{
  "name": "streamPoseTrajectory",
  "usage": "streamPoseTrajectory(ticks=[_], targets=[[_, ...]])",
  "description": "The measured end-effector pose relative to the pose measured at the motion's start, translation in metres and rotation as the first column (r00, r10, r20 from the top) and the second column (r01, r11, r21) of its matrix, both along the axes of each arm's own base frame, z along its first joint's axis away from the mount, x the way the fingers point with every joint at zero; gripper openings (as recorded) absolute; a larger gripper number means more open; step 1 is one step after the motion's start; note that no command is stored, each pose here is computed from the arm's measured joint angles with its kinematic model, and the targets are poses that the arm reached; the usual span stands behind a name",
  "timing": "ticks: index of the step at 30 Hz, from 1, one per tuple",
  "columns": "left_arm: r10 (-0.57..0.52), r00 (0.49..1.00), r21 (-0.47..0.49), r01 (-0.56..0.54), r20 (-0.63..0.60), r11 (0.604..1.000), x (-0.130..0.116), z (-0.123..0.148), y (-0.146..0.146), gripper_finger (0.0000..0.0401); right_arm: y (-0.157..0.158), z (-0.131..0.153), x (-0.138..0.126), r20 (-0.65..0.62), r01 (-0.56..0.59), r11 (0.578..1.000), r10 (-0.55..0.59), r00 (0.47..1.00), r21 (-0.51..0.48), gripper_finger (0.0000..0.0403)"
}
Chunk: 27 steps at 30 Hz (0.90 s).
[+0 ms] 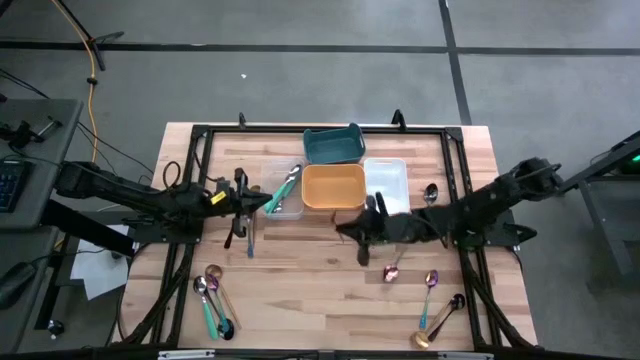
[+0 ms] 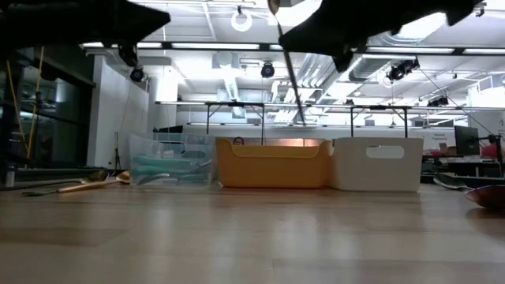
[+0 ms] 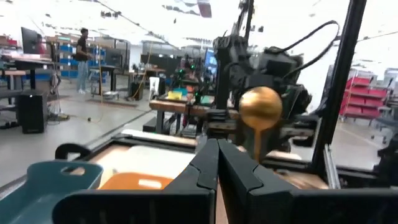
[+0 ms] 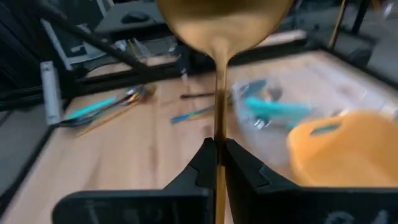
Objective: Sort silverware by color (type)
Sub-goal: Put the gold color spoon in the green bin
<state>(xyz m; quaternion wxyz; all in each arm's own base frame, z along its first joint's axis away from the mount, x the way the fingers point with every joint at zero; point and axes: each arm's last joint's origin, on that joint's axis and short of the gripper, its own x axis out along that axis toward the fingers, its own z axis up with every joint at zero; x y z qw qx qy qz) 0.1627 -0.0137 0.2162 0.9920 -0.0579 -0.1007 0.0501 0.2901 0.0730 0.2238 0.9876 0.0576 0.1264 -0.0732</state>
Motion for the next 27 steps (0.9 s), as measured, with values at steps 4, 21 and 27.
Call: streamPoseTrajectory(ticks=[4, 21, 27], targets=[[-0.077, 0.997, 0.001, 0.077, -0.004, 0.997, 0.005, 0.006, -0.003, 0.0000, -0.019, 0.003, 0.006, 0.009, 0.013, 0.996, -0.012, 1.000, -0.089, 0.0005], [-0.055, 0.997, 0.047, 0.058, -0.055, 0.997, 0.014, 0.002, -0.004, 0.0000, -0.027, 0.003, 0.007, -0.002, -0.027, 0.987, 0.027, 1.000, -0.158, 0.0005], [-0.056, 0.997, 0.045, 0.059, -0.054, 0.997, 0.014, 0.002, -0.004, 0.0000, -0.027, 0.003, 0.007, -0.001, -0.025, 0.988, 0.025, 1.000, -0.152, 0.0005]])
